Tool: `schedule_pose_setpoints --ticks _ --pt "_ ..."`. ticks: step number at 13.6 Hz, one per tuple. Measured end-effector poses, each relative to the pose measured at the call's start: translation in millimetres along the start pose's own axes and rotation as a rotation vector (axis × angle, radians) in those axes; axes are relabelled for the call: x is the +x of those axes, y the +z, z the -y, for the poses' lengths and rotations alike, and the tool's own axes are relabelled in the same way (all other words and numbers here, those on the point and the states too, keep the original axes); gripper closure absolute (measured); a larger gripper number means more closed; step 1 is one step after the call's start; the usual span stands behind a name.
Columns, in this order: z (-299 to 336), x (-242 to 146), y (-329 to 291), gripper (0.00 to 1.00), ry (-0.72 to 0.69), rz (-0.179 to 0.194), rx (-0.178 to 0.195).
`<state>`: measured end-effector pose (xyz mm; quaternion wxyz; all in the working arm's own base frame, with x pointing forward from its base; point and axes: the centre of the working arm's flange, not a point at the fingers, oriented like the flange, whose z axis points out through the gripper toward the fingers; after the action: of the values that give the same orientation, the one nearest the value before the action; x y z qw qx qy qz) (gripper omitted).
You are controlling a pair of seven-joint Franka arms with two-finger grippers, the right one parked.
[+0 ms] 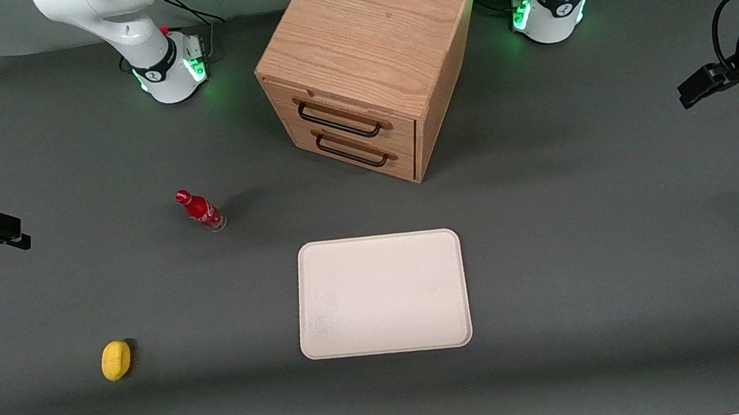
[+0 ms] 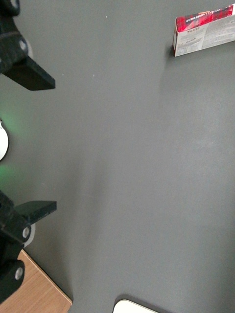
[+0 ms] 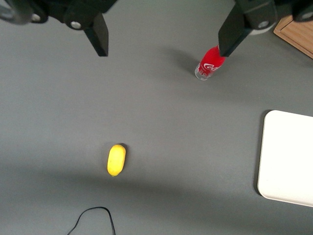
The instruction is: Place red cookie box on tray
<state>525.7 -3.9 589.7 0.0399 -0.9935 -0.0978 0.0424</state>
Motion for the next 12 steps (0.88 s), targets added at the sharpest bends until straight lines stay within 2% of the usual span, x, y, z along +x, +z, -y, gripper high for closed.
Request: schedule_pose_setpoints --ticks 7,12 --pt "2.1 1.8 0.4 0.00 -0.002 0.010 -0.007" --pt "23.0 23.0 -4.7 0.00 -0.045 0.005 -0.015"
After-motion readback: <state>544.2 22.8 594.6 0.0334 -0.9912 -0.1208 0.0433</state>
